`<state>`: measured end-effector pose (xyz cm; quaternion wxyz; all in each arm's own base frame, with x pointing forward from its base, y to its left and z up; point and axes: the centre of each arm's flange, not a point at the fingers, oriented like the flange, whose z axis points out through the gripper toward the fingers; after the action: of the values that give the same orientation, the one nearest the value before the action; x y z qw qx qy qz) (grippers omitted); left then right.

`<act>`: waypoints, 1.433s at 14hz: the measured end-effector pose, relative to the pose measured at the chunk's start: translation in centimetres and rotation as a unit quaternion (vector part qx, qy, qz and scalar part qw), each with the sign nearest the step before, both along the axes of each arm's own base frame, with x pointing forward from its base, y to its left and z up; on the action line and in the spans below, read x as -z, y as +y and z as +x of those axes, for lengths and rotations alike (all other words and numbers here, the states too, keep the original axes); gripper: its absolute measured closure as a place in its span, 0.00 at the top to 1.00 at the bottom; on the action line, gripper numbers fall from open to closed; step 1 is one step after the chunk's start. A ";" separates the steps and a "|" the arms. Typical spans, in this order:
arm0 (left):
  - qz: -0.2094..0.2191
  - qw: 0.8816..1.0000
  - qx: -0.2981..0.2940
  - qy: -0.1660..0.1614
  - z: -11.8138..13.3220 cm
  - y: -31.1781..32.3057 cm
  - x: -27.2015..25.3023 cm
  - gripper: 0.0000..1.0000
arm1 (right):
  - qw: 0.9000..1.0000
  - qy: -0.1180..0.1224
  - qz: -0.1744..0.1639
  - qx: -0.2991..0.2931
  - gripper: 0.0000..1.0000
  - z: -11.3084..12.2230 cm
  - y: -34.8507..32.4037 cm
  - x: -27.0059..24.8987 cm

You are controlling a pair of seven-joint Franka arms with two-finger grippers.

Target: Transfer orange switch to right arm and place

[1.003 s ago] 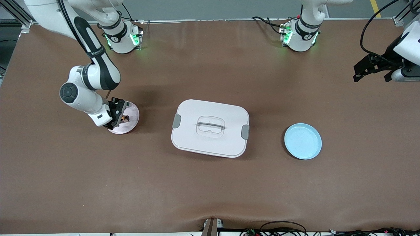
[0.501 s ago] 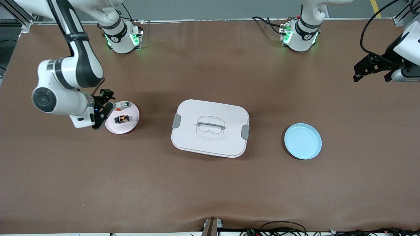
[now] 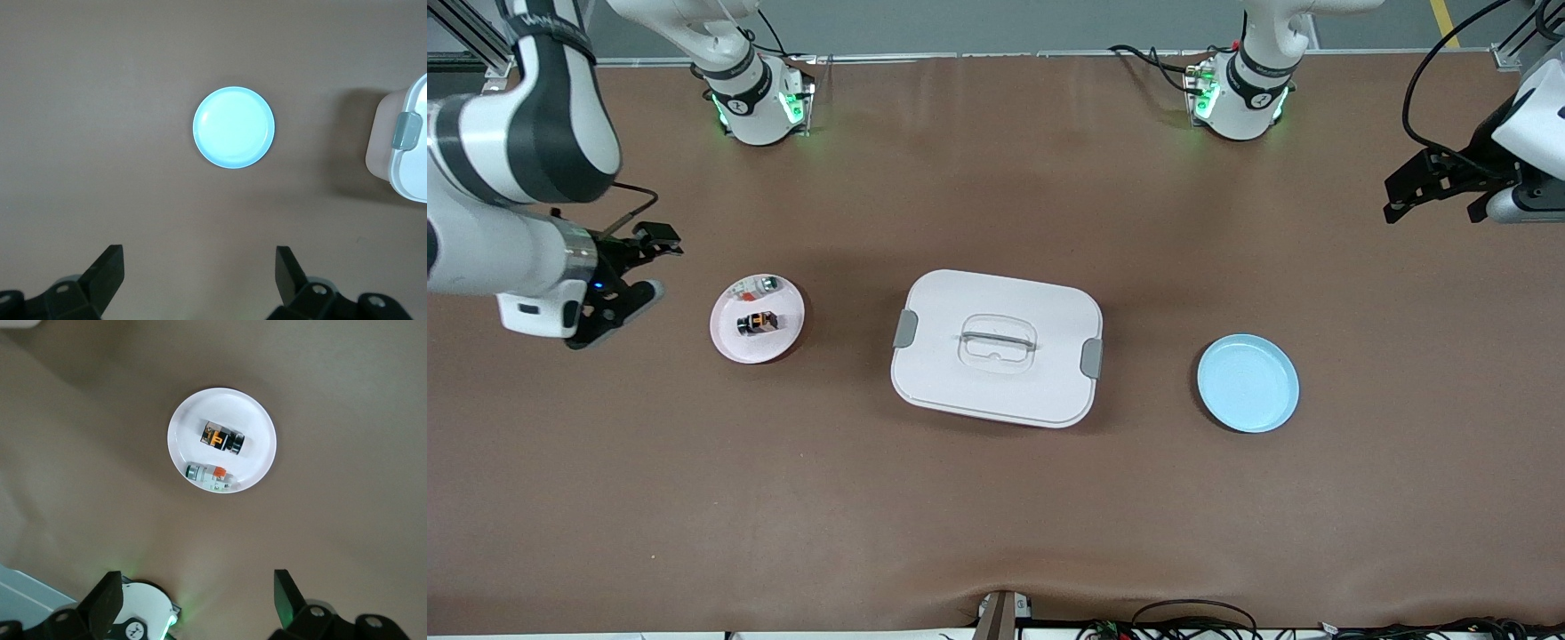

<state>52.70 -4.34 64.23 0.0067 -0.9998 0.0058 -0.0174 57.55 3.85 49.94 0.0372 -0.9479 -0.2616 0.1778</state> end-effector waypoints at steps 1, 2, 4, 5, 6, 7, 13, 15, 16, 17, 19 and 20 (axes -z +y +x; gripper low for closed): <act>0.000 1.000 0.000 0.000 0.0 0.0 0.0 1.00 | 1.000 -0.004 -0.007 0.021 1.00 0.1 -0.2 -1.6; 0.000 1.000 -0.001 0.000 0.0 0.1 0.0 1.00 | 0.999 -0.010 -0.013 0.040 1.00 0.1 -0.5 -2.9; 0.000 1.000 -0.001 0.000 0.0 0.1 0.0 1.00 | 0.996 -0.023 -0.024 0.081 1.00 0.3 -1.3 -4.5; 0.000 1.000 -0.001 0.000 0.0 0.1 0.0 1.00 | 0.994 -0.029 -0.030 0.105 1.00 0.4 -1.9 -5.1; 0.000 1.000 -0.001 0.000 0.0 0.1 0.0 1.00 | 0.990 -0.032 -0.036 0.130 1.00 0.5 -2.7 -5.7; 0.000 1.000 -0.001 0.000 0.0 0.1 0.0 1.00 | 0.987 -0.034 -0.041 0.152 1.00 0.4 -3.5 -6.4; 0.000 1.000 0.000 0.001 0.0 0.0 0.0 1.00 | 0.978 -0.024 -0.052 0.202 1.00 -0.6 -6.8 -9.6; 0.000 1.000 0.002 0.003 -0.1 -0.2 0.0 1.00 | 0.976 -0.030 -0.051 0.208 1.00 -0.7 -7.4 -10.7; 0.001 1.000 0.002 0.005 -0.2 -0.2 0.0 1.00 | 0.976 -0.039 -0.050 0.210 1.00 -0.8 -7.6 -11.7; 0.001 1.000 0.003 0.006 -0.3 -0.4 -0.1 1.00 | 0.976 -0.049 -0.048 0.209 1.00 -0.9 -7.4 -12.6; 0.001 1.000 0.007 0.007 -0.6 -0.7 -0.2 1.00 | 0.977 -0.062 -0.054 0.196 1.00 -1.0 -6.1 -13.7; 0.001 1.000 0.008 0.006 -0.9 -0.8 -0.4 1.00 | 0.978 -0.065 -0.060 0.187 1.00 -0.9 -5.2 -13.8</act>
<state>51.78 -5.09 64.63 0.0075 -0.9998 0.0135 -0.0119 56.60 -1.38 63.73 -0.0047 -0.9902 -0.0701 0.1208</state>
